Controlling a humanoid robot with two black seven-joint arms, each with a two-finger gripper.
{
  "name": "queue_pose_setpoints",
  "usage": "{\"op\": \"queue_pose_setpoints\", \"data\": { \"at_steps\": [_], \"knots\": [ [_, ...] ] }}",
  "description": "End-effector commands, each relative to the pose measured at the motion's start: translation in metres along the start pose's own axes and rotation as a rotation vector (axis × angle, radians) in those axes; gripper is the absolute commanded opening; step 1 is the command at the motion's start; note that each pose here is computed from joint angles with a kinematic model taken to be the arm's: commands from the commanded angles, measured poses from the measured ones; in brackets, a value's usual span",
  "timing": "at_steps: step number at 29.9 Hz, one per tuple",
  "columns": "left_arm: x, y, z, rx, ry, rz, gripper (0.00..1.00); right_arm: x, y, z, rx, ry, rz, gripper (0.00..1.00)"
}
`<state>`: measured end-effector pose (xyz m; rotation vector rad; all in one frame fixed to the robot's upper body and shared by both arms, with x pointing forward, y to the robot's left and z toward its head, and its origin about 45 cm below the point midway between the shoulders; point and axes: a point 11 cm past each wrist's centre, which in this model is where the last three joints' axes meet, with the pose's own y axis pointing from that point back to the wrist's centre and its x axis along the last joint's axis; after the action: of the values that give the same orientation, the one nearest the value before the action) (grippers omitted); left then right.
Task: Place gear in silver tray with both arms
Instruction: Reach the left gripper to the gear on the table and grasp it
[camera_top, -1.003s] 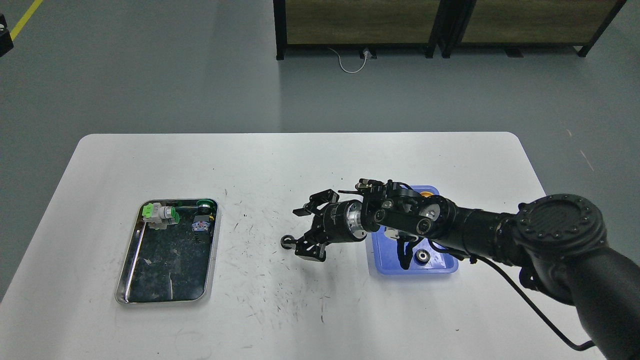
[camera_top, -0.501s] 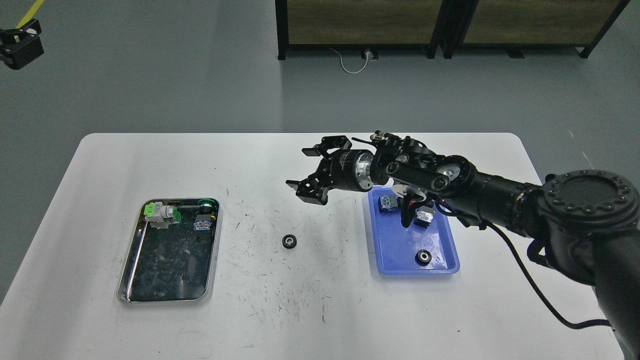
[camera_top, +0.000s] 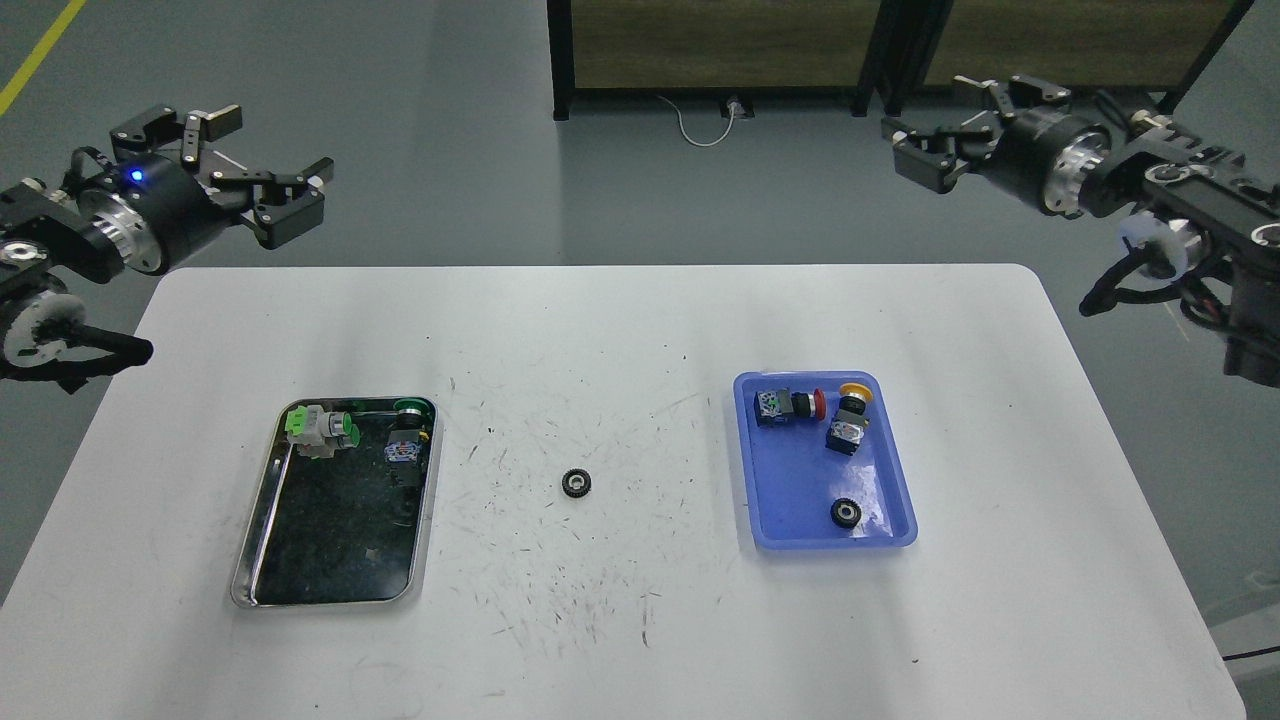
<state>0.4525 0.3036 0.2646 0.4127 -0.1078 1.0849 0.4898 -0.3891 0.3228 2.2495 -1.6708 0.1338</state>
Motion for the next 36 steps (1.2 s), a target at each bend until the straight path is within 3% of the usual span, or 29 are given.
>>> {"op": "queue_pose_setpoints", "data": {
  "at_steps": [1,9,17,26,36],
  "knots": [
    [-0.042,-0.008,-0.017,0.020,-0.039,-0.095,0.98,0.039,0.019,-0.022,0.061,-0.049,0.093,0.87],
    [-0.148,-0.004,-0.071,0.051,-0.057,-0.299,0.98,0.087,0.045,-0.044,0.103,-0.051,0.213,0.88],
    [-0.228,-0.008,-0.094,0.048,-0.004,-0.378,0.98,0.091,0.045,-0.040,0.092,-0.047,0.237,0.88],
    [-0.280,-0.026,-0.119,0.098,-0.010,-0.388,0.98,0.085,0.039,-0.037,0.082,-0.046,0.231,0.89],
    [-0.301,-0.026,-0.143,0.158,-0.017,-0.362,0.98,0.084,0.038,-0.035,0.079,-0.046,0.227,0.89]
  ]
}}
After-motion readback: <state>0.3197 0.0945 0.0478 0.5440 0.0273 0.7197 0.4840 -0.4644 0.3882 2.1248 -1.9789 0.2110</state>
